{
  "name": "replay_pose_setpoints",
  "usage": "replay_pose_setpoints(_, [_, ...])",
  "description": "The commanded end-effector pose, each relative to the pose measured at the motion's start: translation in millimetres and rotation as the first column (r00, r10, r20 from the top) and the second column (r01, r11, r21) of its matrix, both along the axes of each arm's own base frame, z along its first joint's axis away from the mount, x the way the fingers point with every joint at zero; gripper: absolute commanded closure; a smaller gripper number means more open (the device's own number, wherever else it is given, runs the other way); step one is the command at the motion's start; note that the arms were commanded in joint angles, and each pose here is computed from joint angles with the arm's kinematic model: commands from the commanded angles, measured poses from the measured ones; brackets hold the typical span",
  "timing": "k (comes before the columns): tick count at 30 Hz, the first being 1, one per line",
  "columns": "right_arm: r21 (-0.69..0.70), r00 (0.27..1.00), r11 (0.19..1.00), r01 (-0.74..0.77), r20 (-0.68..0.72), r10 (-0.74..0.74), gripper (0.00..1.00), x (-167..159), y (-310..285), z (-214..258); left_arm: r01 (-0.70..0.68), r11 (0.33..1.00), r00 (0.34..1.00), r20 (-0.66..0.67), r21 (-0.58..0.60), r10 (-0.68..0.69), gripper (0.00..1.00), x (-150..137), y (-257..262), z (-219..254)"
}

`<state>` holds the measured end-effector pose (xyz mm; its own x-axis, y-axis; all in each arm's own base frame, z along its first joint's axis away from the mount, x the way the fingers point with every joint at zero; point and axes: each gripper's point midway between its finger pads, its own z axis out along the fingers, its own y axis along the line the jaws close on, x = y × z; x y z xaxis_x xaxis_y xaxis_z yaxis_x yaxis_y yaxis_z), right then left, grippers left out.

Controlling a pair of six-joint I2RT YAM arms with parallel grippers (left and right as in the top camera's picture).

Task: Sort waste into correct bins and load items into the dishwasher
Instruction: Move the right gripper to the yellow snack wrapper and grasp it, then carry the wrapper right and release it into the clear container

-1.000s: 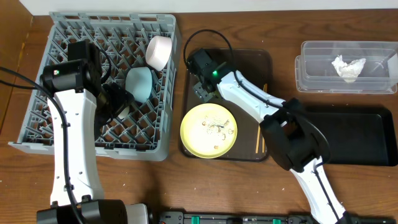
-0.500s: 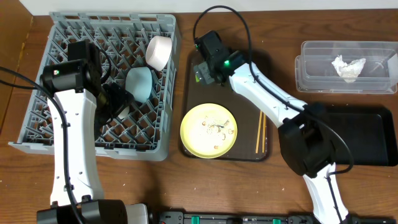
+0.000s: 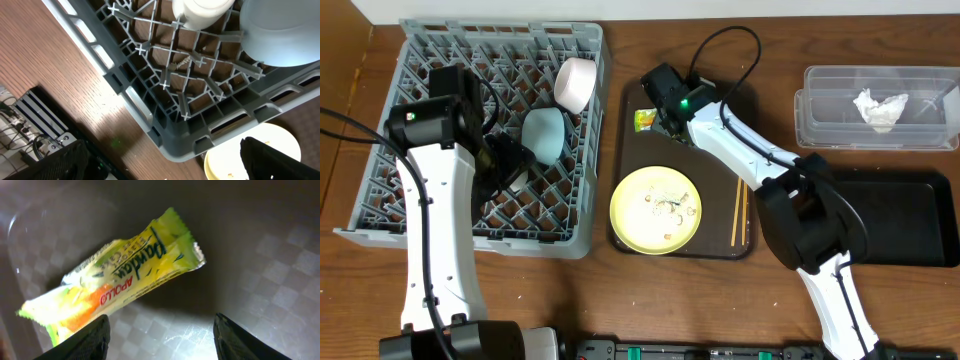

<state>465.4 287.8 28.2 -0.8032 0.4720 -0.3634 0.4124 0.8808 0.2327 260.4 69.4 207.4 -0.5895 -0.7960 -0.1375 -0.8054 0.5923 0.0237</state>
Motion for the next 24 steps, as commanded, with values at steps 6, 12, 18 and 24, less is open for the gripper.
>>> replay_pose_setpoints(6, [0.031, 0.981, 0.981, 0.192, 0.014, -0.193, 0.41, 1.3, -0.7, -18.7, 0.001, 1.000, 1.000, 0.016, 0.016, -0.001, 0.02, 2.1, 3.9, 6.0])
replay_pose_setpoints(12, [0.060, 0.979, 0.978, 0.199, 0.040, -0.201, 0.62, 12.1, 1.9, -22.4, 0.000, 1.000, 1.000, 0.016, 0.017, -0.001, 0.02, 2.2, 3.9, 6.0])
replay_pose_setpoints(18, [0.074, 0.977, 0.975, 0.211, 0.021, -0.213, 0.79, 18.3, -8.7, -23.7, 0.000, 1.000, 1.000, 0.016, 0.017, -0.001, 0.02, 2.2, 3.9, 6.0])
replay_pose_setpoints(24, [0.043, 0.990, 0.991, 0.124, 0.056, -0.127, 0.99, 29.7, -29.7, 11.8, 0.000, 1.000, 1.000, 0.016, 0.017, -0.001, 0.02, 2.2, 3.9, 6.0])
